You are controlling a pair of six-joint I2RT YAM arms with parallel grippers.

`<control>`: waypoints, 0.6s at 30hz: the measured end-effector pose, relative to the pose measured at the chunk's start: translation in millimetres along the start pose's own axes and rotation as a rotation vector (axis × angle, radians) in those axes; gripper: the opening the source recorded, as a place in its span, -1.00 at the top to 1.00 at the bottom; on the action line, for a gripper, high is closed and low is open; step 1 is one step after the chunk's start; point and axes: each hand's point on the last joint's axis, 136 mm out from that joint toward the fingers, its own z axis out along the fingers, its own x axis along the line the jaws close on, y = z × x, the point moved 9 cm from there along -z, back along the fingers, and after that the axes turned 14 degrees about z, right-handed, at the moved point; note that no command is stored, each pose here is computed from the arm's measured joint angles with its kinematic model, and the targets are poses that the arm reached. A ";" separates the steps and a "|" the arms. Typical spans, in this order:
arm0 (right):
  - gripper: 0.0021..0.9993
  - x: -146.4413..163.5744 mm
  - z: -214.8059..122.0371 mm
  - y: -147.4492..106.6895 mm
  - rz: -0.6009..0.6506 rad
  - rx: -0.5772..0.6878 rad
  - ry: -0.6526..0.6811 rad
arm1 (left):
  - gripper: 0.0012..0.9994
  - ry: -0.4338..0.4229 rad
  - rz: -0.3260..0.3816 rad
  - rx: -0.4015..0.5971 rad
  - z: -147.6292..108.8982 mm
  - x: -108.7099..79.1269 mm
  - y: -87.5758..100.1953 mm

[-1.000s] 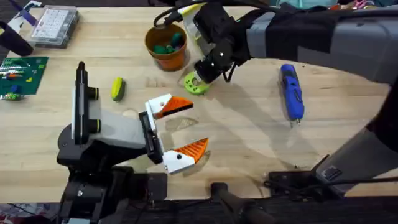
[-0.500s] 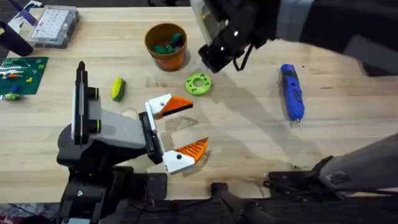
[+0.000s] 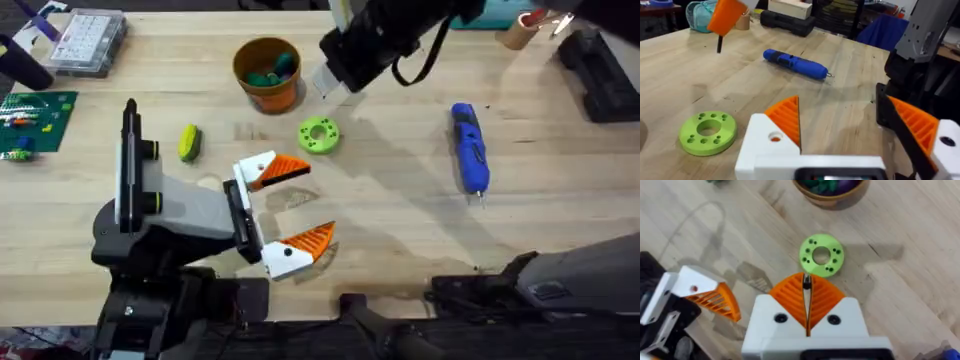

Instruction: Pick up the gripper from the table and insert it into the empty holder that is missing its gripper. Then pick up a screw, insert it into the mounting hole, and use the screwdriver to tighten it. Finally, clean up the table by picking up the vegetable and placing it into the bucket.

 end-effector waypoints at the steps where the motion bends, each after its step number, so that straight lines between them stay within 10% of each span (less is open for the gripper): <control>1: 0.99 3.8 -4.3 0.2 -0.010 0.002 0.006 | -0.97 0.000 0.000 0.000 0.0 0.0 0.0; 18: 0.99 59.4 -47.6 -2.6 -0.139 -0.003 0.089 | -0.97 0.000 0.000 0.000 0.0 0.0 0.0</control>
